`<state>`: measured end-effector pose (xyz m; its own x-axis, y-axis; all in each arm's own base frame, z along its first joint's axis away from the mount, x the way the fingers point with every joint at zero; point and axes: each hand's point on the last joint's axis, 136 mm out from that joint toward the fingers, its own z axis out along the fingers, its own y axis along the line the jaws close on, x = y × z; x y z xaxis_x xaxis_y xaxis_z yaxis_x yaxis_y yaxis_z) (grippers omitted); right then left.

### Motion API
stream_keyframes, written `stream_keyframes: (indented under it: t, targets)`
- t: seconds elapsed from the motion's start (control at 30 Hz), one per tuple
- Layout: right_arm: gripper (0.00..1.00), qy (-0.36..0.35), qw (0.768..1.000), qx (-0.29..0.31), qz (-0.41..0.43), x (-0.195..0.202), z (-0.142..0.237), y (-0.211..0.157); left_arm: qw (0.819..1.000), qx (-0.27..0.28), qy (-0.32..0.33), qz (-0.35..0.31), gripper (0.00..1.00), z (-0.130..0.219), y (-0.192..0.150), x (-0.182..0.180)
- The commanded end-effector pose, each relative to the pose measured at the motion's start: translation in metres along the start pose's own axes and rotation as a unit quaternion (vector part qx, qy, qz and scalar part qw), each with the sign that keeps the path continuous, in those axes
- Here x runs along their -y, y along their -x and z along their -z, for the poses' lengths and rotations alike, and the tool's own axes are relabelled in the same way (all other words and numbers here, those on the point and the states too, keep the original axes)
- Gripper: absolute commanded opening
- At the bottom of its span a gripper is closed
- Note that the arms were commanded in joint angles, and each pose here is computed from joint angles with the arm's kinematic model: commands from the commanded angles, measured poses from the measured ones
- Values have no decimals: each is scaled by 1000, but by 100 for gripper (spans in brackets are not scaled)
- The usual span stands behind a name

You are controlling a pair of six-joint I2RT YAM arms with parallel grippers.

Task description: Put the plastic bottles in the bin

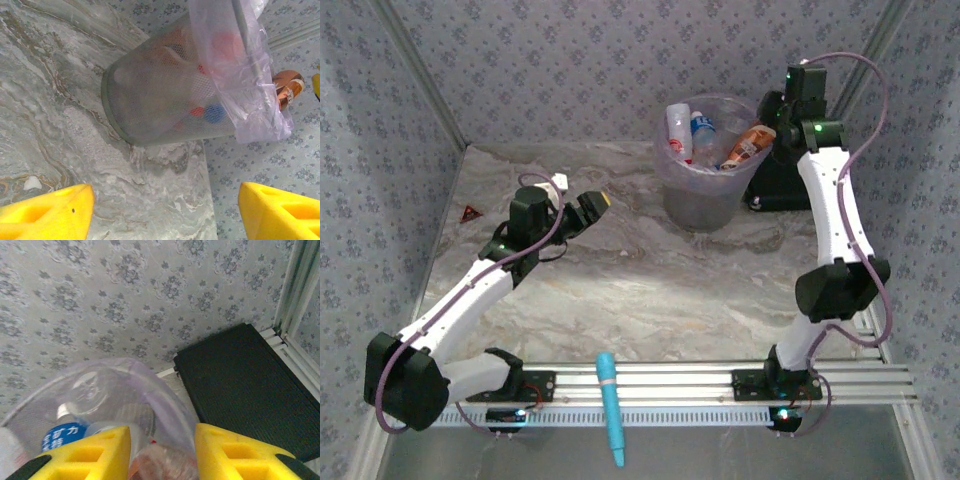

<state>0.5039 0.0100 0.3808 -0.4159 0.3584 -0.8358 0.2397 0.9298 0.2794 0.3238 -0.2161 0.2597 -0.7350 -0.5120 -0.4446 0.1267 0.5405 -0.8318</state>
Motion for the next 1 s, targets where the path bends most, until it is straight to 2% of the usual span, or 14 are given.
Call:
stream_keyframes:
  t: [0.0, 0.17, 0.3, 0.5, 0.67, 0.8, 0.97]
  targets:
    - [40, 25, 999, -33, 16, -5, -8, -11, 1000, 12, 1, -12, 76, 7, 4, 1]
    - [34, 77, 993, -86, 12, -20, -23, -46, 1000, 12, 1, -11, 76, 6, 5, 1]
    - [33, 74, 991, -112, 21, -24, -27, -75, 1000, 12, 1, -10, 76, 7, 6, 2]
    - [32, 66, 989, -133, 28, -22, -34, -100, 1000, 17, 1, -10, 75, 9, 8, 2]
    - [34, 68, 993, -85, 34, -22, -11, -64, 1000, 15, 3, -11, 75, 9, 7, 1]
    - [43, 76, 995, -51, 37, -21, 12, -30, 1000, 16, 6, -13, 75, 9, 7, 0]
    - [55, 65, 996, -48, 20, 3, 20, -21, 999, 17, 20, -18, 76, 10, 6, -7]
